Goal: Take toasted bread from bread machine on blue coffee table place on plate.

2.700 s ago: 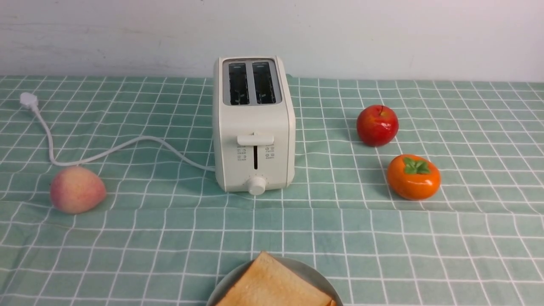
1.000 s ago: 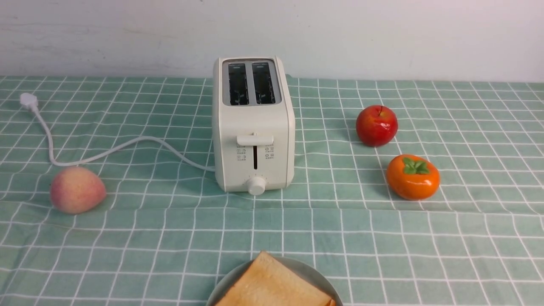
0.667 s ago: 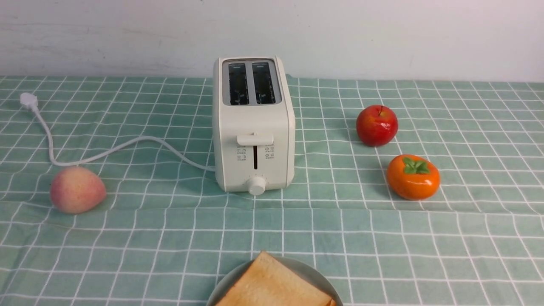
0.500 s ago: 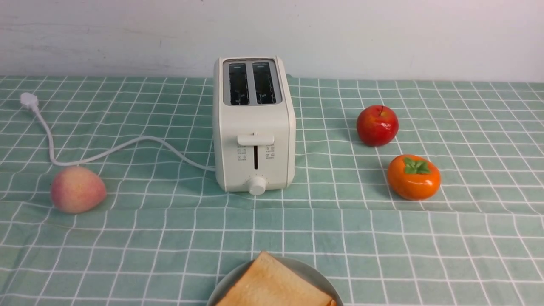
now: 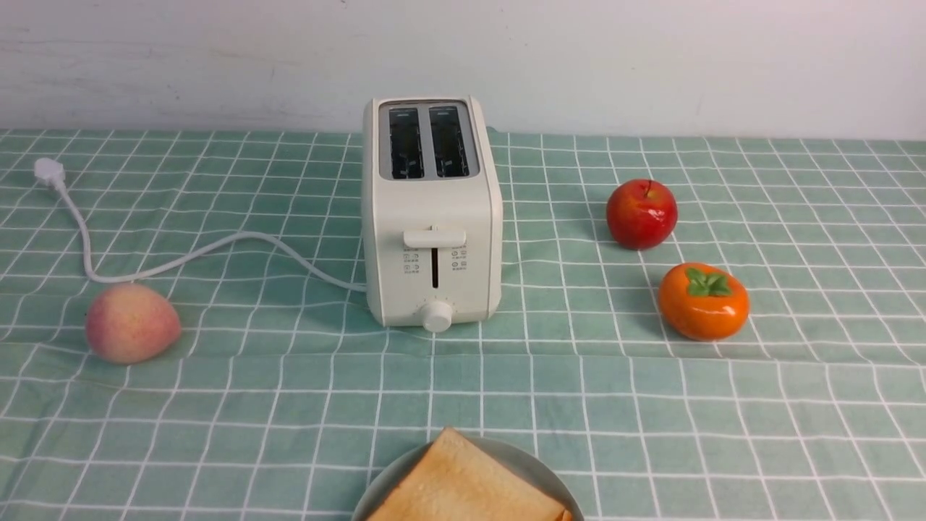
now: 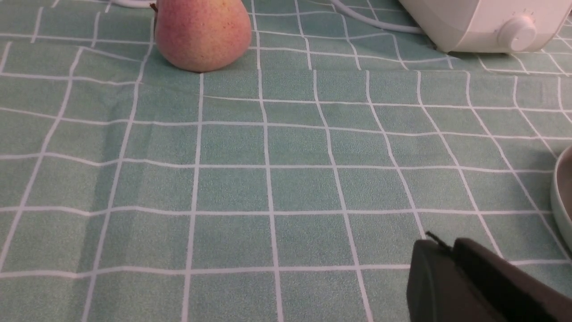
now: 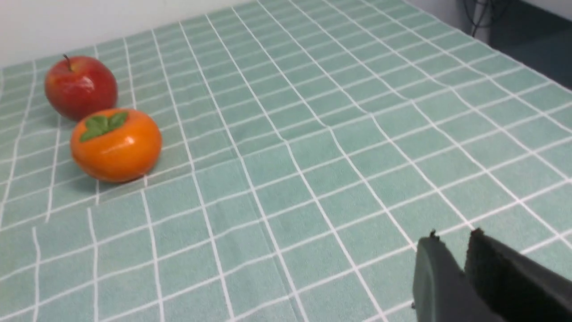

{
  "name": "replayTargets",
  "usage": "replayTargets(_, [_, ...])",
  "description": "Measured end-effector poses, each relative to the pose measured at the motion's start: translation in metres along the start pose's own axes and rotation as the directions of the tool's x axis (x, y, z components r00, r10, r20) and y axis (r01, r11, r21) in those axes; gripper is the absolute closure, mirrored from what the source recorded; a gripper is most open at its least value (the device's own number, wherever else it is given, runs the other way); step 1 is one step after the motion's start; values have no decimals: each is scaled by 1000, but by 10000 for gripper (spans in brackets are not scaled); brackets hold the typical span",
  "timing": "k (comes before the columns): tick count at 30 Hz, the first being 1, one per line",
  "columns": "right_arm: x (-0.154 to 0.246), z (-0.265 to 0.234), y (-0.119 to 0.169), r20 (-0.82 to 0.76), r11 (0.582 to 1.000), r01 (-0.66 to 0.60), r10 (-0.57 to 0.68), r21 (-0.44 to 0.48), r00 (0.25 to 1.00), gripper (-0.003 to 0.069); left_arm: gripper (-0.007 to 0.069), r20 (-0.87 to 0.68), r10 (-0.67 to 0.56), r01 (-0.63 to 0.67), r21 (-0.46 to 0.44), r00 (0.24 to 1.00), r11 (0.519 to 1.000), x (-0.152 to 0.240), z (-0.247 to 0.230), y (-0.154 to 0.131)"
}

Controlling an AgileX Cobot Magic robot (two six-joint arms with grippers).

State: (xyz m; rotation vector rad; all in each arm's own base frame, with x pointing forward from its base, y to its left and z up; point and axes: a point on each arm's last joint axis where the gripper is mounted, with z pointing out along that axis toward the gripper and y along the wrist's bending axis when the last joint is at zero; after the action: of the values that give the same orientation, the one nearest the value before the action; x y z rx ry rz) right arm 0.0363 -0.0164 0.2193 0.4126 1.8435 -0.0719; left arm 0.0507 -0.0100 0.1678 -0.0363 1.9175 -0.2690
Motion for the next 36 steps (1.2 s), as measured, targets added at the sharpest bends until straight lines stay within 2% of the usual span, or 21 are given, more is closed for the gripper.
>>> replayTargets(6, [5,3,4,-4,997,-60,60,-47,998,552,573,0,0,0,0,1000,1000,0,0,0])
replayTargets(11, [34,23,4,-5,990,-103,103,-92,995,549,573,0,0,0,0,1000,1000,0,0,0])
replayTargets(36, [40,26,3,-16,990,-110,109,-93,994,517,552,0,0,0,0,1000,1000,0,0,0])
